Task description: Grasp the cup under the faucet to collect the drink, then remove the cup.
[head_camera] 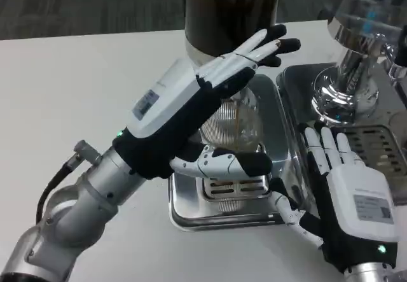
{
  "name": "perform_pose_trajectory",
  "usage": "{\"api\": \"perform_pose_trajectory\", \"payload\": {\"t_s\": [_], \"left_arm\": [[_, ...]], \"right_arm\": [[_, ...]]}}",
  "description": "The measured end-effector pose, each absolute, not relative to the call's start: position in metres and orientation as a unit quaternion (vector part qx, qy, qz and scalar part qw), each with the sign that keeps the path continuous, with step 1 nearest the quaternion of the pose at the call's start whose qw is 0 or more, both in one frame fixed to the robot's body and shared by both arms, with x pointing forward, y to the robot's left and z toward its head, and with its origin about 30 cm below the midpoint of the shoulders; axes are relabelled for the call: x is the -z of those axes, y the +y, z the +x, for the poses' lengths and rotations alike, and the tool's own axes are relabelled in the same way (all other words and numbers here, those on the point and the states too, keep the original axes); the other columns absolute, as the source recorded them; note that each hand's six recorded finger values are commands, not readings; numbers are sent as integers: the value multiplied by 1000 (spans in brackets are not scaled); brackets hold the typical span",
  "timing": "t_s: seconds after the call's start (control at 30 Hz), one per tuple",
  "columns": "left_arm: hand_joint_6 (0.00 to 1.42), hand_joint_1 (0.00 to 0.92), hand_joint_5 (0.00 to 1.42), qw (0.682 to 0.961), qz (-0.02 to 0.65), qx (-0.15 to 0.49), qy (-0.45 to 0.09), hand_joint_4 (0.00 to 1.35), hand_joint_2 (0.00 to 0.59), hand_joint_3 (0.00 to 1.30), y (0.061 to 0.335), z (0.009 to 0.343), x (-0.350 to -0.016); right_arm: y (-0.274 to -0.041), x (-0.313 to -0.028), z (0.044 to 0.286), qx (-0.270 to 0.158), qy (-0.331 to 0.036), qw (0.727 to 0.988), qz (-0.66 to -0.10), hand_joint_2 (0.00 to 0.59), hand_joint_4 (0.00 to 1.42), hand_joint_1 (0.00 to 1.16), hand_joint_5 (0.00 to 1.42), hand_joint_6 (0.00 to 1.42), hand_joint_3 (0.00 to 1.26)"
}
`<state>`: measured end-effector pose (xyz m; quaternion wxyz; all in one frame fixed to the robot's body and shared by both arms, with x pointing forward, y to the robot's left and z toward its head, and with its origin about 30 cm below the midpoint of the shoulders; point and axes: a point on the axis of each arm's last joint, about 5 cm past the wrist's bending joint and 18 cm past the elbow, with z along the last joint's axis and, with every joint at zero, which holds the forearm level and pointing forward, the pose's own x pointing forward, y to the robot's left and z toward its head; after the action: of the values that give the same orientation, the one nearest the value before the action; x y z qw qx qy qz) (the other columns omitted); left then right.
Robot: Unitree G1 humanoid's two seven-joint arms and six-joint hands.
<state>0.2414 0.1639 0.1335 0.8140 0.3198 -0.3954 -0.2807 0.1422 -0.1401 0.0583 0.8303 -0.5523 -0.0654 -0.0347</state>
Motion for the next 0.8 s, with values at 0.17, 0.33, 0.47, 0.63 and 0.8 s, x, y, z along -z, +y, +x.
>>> {"api": "perform_pose_trajectory", "payload": {"t_s": [0.17,0.33,0.47,0.63,0.8], "left_arm": [[219,0,212,811,321,288,-395,0,113,124,162,238,-131],[219,0,212,807,327,293,-395,0,114,124,161,236,-130],[219,0,213,807,328,291,-395,0,117,124,162,236,-130],[219,0,213,808,328,290,-394,0,122,130,162,236,-130],[219,0,213,808,328,290,-395,0,129,133,162,235,-130]], "right_arm": [[-140,-58,142,35,-66,831,-552,399,0,212,21,162,54],[-141,-60,143,39,-71,858,-508,352,17,343,54,197,13],[-148,-67,146,63,-83,914,-393,290,0,391,0,165,0],[-155,-73,155,32,-97,954,-280,240,0,479,0,129,0],[-160,-72,165,-11,-99,969,-225,213,0,538,0,113,0]]}}
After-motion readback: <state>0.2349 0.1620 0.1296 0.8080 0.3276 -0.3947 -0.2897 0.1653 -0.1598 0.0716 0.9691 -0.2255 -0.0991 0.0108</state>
